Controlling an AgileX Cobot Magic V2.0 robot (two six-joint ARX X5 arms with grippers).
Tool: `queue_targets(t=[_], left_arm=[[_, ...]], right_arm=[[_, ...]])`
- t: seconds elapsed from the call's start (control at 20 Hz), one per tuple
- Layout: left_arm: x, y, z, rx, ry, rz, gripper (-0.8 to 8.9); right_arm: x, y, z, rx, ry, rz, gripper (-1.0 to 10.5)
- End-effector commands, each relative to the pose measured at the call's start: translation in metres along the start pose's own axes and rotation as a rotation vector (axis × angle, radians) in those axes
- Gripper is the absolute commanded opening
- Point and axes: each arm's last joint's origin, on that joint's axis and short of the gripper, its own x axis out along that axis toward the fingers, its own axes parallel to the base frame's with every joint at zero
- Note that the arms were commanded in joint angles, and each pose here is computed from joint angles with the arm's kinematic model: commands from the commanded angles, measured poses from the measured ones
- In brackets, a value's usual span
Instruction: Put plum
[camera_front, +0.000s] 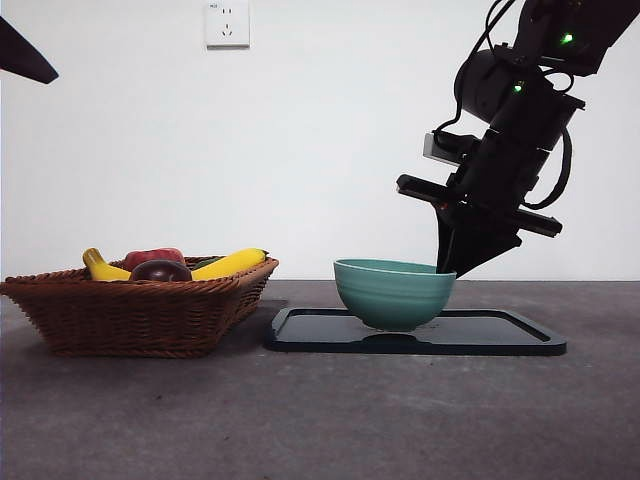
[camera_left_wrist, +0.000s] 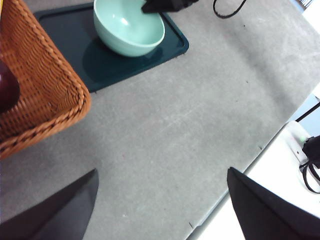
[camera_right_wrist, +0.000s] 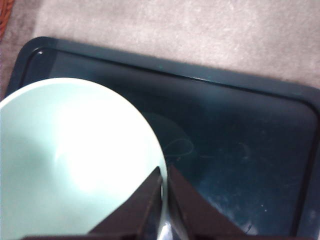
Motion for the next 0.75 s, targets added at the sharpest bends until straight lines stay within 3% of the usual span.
queue_targets(t=[0.05, 0.4, 0.75], left_arm=[[-0.002, -0.002, 0.005, 0.019, -0.013, -0.006, 4.05], [-0.002, -0.002, 0.005, 0.019, -0.013, -0.006, 4.05], [-0.002, -0.002, 0.005, 0.02, -0.014, -0.006, 4.05]], right_arm=[[-0.02, 0.01, 0.014, -0.03, -0.08, 0.021, 0.0], [-0.106, 0.034, 0.013, -0.097, -0.195, 0.059, 0.0], [-0.177, 0.061, -0.024, -0.206, -0.178, 0.102, 0.0]])
